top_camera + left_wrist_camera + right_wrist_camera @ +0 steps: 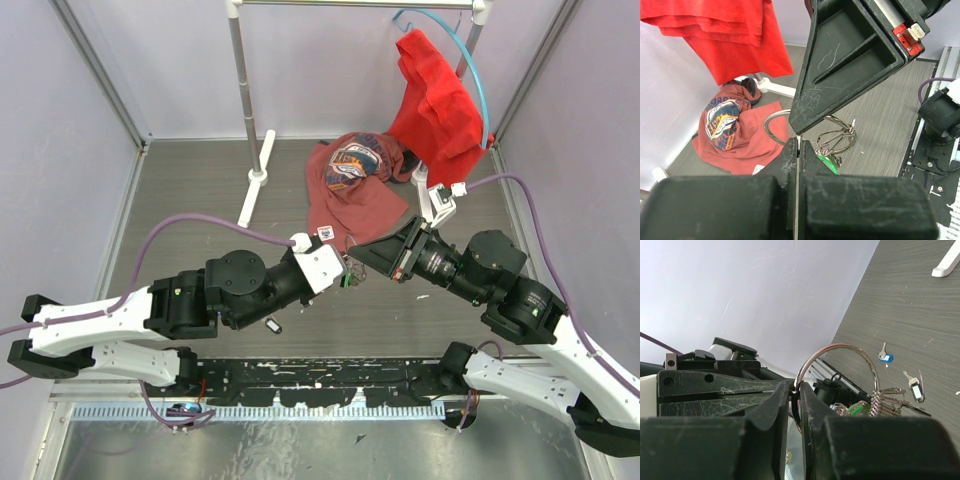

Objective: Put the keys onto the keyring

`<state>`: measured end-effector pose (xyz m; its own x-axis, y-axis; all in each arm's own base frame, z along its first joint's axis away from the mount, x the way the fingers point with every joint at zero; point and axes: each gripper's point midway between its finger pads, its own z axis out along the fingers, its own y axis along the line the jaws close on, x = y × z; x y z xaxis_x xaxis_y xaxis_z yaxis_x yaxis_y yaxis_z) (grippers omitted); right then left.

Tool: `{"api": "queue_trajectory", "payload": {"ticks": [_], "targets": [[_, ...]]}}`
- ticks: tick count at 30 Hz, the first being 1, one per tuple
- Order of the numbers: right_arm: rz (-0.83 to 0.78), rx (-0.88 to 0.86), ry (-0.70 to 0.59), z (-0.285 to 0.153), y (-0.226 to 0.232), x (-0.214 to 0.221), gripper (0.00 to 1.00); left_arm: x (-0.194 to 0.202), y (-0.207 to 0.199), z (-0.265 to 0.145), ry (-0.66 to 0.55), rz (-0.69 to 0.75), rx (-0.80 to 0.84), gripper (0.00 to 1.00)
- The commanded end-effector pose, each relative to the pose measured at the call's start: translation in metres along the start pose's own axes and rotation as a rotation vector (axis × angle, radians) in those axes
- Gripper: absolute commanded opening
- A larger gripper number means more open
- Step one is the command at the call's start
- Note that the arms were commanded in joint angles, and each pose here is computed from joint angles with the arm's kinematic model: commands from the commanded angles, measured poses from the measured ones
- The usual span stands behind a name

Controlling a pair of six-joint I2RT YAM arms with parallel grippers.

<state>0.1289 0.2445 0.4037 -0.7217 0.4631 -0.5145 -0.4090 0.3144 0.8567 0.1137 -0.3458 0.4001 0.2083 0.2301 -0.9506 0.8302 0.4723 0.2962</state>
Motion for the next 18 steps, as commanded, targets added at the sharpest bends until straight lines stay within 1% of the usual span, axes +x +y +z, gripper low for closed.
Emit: {"api": "queue_trajectory", "payload": {"ticks": [1, 5, 8, 12, 18], "targets": [[-0.008, -0.101, -0.064, -0.0091, 0.0312, -0.0187, 0.03, -0.0178, 0.0103, -0.0069, -0.045, -0.023, -0.028, 0.0], [0.007, -0.099, -0.07, -0.0093, 0.0297, -0.0189, 0.19, -0.019, 0.0098, -0.009, -0.054, -0.027, -0.02, 0.0], [0.011, -0.099, -0.071, -0.0088, 0.0294, -0.0189, 0.27, -0.0212, 0.0094, -0.0101, -0.062, -0.03, -0.013, 0.0], [0.015, -0.103, -0.07, -0.0083, 0.0301, -0.0188, 0.3, -0.0219, 0.0083, -0.0102, -0.066, -0.031, -0.005, 0.0], [0.02, -0.107, -0.064, -0.0068, 0.0301, -0.0172, 0.31, -0.023, 0.0072, -0.0109, -0.071, -0.034, 0.003, 0.0]]}}
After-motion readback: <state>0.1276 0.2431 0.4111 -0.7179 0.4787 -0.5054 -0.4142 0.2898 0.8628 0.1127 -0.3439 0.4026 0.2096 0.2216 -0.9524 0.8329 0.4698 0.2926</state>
